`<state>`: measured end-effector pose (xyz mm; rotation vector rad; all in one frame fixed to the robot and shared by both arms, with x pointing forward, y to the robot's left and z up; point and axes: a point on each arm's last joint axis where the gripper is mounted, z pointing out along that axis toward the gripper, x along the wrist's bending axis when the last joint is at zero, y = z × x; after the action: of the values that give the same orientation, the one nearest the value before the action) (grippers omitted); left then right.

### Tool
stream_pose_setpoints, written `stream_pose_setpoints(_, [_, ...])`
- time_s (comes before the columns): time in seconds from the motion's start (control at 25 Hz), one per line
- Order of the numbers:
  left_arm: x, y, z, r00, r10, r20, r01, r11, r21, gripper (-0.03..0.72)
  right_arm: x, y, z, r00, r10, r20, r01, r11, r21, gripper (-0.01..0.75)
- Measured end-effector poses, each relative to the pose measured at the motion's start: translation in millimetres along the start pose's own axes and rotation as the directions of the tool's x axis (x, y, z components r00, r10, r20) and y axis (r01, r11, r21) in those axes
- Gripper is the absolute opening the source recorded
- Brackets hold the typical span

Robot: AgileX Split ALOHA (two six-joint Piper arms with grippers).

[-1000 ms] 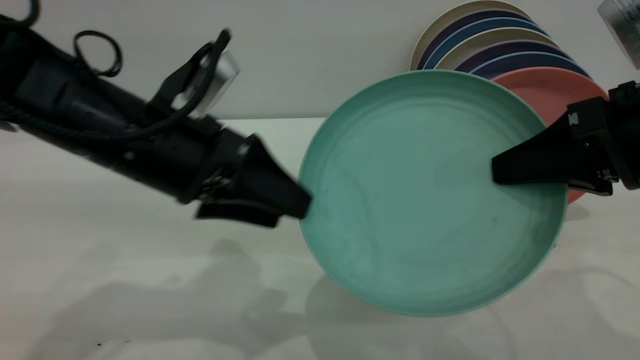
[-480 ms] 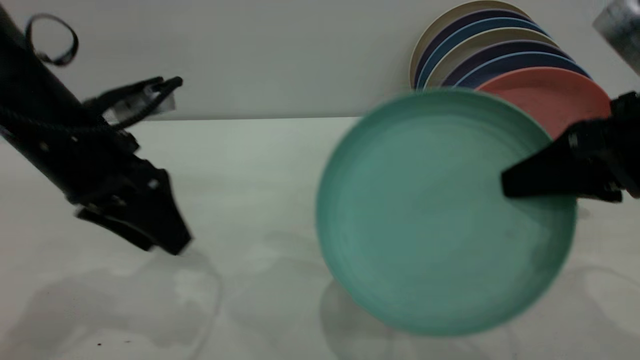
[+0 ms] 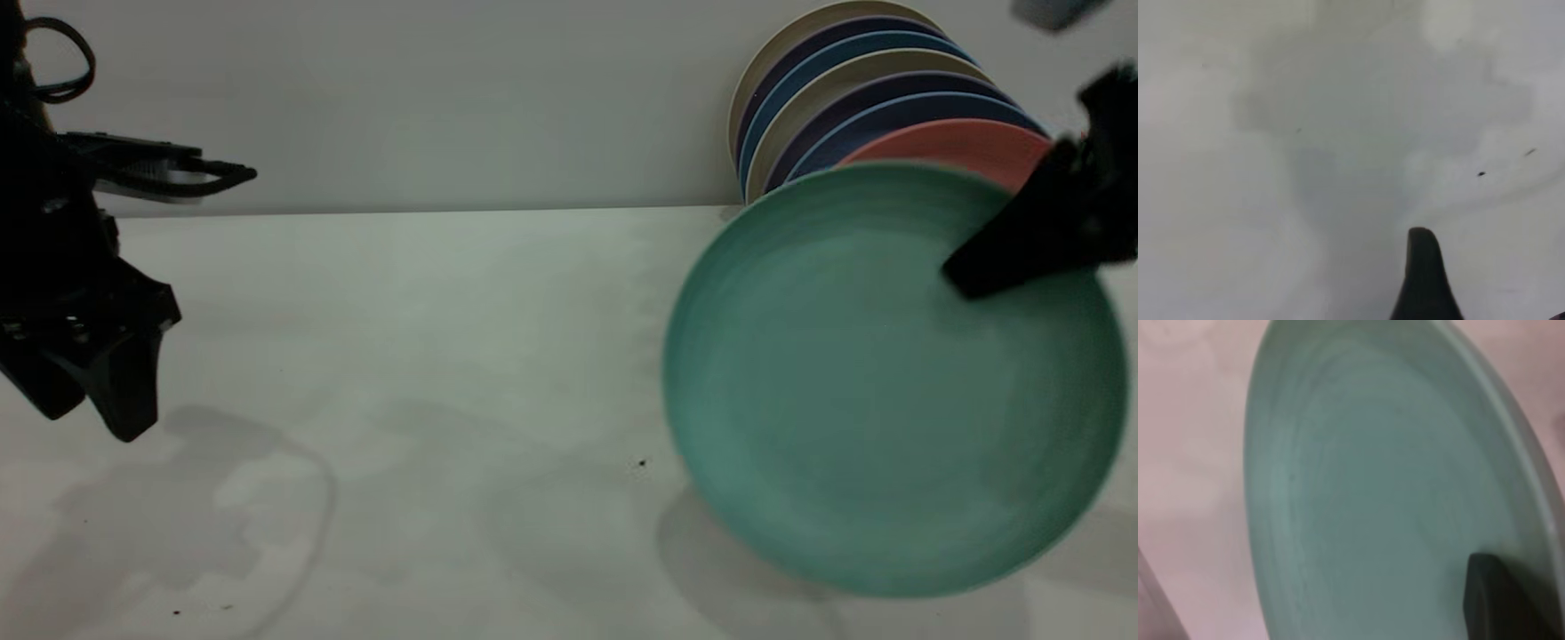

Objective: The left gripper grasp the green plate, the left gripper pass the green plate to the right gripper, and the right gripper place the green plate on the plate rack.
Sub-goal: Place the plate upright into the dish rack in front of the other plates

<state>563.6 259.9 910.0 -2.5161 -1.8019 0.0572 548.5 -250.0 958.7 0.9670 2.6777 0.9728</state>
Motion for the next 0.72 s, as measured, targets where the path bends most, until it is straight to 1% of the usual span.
stream_pose_setpoints(0.12, [0.0, 0.0, 0.0, 1.0, -0.004, 0.0, 0.004, 1.0, 0.0, 0.552, 0.4, 27.7, -12.2, 0.983, -0.184, 0.024, 0.181, 0.98, 0.088, 0.087])
stream_pose_setpoints(0.24, [0.0, 0.0, 0.0, 1.0, -0.004, 0.0, 0.004, 1.0, 0.0, 0.551, 2.6, 50.6, -17.3, 0.94, -0.335, 0.058, 0.319, 0.929, 0.189, 0.087])
stream_pose_setpoints(0.32, [0.0, -0.1, 0.0, 1.0, -0.004, 0.0, 0.004, 1.0, 0.001, 0.551, 3.3, 63.0, -20.6, 0.915, -0.394, 0.088, 0.365, 0.9, 0.238, 0.087])
stream_pose_setpoints(0.52, [0.0, -0.1, 0.0, 1.0, -0.004, 0.0, 0.004, 1.0, 0.001, 0.551, 2.8, 82.5, -29.1, 0.859, -0.488, 0.156, 0.417, 0.843, 0.34, 0.087])
stream_pose_setpoints(0.64, [0.0, 0.0, 0.0, 1.0, -0.004, 0.0, 0.004, 1.0, 0.0, 0.551, 2.6, 94.2, -34.5, 0.827, -0.53, 0.187, 0.446, 0.821, 0.357, 0.086])
stream_pose_setpoints(0.72, [0.0, 0.2, 0.0, 1.0, -0.004, 0.0, 0.004, 1.0, -0.002, 0.551, 2.0, 100.4, -38.3, 0.815, -0.543, 0.203, 0.456, 0.817, 0.354, 0.085])
